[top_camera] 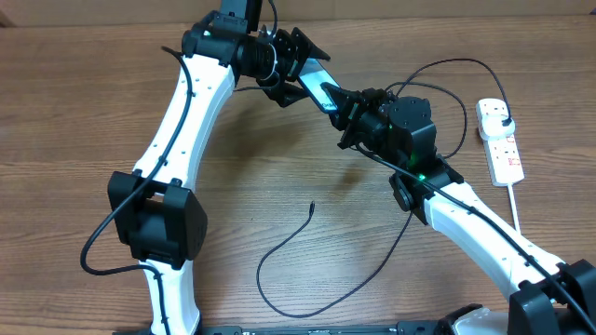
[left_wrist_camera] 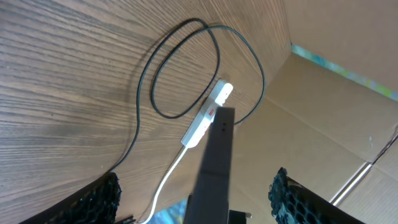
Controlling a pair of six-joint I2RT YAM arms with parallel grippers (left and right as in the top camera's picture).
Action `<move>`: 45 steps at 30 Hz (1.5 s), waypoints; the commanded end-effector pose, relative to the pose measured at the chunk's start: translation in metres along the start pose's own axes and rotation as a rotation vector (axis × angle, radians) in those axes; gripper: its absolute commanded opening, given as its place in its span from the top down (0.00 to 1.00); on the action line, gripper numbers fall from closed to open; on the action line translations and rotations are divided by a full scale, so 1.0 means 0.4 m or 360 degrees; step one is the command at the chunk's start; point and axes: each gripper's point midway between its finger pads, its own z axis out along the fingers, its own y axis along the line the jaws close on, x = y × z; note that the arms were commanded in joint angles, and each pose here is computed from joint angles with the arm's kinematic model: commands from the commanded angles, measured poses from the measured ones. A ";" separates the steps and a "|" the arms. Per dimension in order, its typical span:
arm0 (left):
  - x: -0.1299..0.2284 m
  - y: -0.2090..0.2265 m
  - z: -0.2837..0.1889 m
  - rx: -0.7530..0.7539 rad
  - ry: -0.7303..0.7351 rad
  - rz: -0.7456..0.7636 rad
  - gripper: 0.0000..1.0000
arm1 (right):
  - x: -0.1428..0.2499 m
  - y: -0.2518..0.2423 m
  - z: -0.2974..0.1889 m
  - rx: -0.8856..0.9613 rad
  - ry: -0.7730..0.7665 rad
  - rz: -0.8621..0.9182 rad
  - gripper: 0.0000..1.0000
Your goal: Plug charger to phone and switch on socket
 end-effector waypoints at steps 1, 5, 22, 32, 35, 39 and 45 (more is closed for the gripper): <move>0.011 -0.023 -0.012 0.0020 -0.0035 0.0066 0.24 | 0.025 0.019 -0.002 -0.0022 0.0066 0.0174 0.96; 0.010 -0.022 -0.010 0.0013 -0.0047 0.0068 0.36 | 0.026 0.019 -0.002 -0.0018 0.0070 0.0174 0.96; 0.005 -0.020 -0.010 0.0006 -0.0064 0.0068 0.68 | 0.028 0.006 -0.002 0.0019 0.0082 0.0181 0.96; 0.002 -0.019 -0.010 0.0002 -0.0076 0.0068 0.96 | 0.024 -0.001 -0.002 0.0036 0.0070 0.0189 0.96; 0.003 -0.019 -0.010 0.0002 -0.0074 0.0068 0.96 | 0.024 -0.001 -0.002 0.0037 0.0070 0.0189 0.95; 0.003 -0.019 -0.010 0.0002 -0.0074 0.0068 0.96 | 0.024 -0.001 -0.002 0.0036 0.0069 0.0189 0.78; 0.003 -0.020 -0.010 0.0004 -0.0074 0.0069 0.96 | 0.024 -0.001 -0.002 0.0036 0.0069 0.0189 0.53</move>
